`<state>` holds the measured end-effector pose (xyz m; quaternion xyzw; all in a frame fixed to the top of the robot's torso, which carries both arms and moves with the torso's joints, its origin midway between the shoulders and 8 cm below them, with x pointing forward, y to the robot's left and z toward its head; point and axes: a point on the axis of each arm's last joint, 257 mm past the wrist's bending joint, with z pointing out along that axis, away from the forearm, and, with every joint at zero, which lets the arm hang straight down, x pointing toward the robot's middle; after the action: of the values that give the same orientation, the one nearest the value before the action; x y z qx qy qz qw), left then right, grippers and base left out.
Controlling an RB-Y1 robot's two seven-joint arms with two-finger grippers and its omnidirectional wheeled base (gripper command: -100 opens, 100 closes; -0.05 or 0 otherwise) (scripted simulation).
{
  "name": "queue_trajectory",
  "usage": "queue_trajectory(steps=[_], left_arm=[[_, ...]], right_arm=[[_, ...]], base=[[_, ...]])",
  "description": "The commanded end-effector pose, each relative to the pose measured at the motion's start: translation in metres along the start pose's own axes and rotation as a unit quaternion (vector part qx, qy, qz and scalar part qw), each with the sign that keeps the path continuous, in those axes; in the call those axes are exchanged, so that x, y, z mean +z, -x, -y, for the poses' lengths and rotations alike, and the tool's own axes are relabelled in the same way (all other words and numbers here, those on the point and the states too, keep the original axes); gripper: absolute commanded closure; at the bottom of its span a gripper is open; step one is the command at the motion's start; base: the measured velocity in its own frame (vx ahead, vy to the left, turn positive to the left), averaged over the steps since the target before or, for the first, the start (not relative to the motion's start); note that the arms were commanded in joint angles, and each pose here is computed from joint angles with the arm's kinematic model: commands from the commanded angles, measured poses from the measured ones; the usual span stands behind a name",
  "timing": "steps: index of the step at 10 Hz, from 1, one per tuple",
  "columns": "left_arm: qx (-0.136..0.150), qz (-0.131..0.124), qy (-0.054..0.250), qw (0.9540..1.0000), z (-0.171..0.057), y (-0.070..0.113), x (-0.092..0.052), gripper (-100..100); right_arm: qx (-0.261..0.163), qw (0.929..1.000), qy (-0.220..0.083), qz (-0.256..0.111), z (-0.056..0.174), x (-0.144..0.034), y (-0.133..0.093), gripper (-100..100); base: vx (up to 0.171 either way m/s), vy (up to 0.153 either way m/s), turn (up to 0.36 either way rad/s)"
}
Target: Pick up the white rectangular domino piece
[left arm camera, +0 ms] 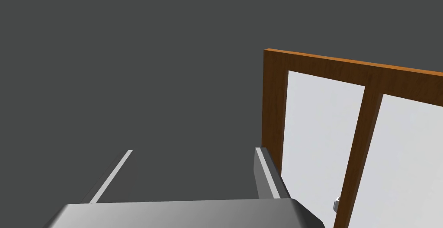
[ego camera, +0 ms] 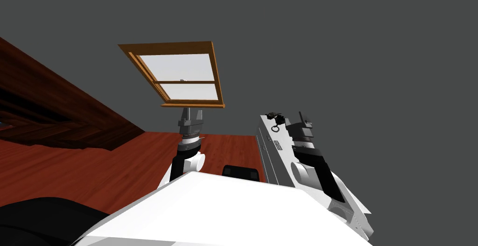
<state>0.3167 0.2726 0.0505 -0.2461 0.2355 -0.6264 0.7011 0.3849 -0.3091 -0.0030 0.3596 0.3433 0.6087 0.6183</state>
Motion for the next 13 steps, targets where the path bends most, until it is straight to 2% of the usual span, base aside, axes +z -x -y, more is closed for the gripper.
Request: queue_trajectory(steps=[1,2,4,5,8,13], left_arm=[[0.0,0.0,0.0,1.0,0.0,0.0,0.0,0],[0.0,0.0,0.0,1.0,0.0,0.0,0.0,0],[0.0,0.0,0.0,1.0,0.0,0.0,0.0,0],[0.0,0.0,0.0,1.0,0.0,0.0,0.0,0],[0.0,0.0,0.0,1.0,0.0,0.0,0.0,0],[0.0,0.0,0.0,1.0,0.0,0.0,0.0,0]], right_arm=[[0.005,0.9997,-0.024,0.006,0.012,0.0,0.006,-100],[0.005,0.9995,-0.031,0.008,0.015,0.0,0.007,-100],[0.015,0.9979,-0.061,0.017,0.033,0.0,0.017,-100],[0.015,0.9977,-0.064,0.018,0.035,0.0,0.017,-100],[0.037,0.9922,-0.113,0.036,0.064,-0.001,0.036,-100],[0.049,0.9828,-0.169,0.057,0.094,-0.007,0.05,-100]], base=[[0.05,0.038,-0.015],[0.024,0.021,0.008],[0.05,0.036,-0.037],[0.02,0.015,0.004],[0.053,0.038,-0.04],[0.047,0.031,-0.022]])
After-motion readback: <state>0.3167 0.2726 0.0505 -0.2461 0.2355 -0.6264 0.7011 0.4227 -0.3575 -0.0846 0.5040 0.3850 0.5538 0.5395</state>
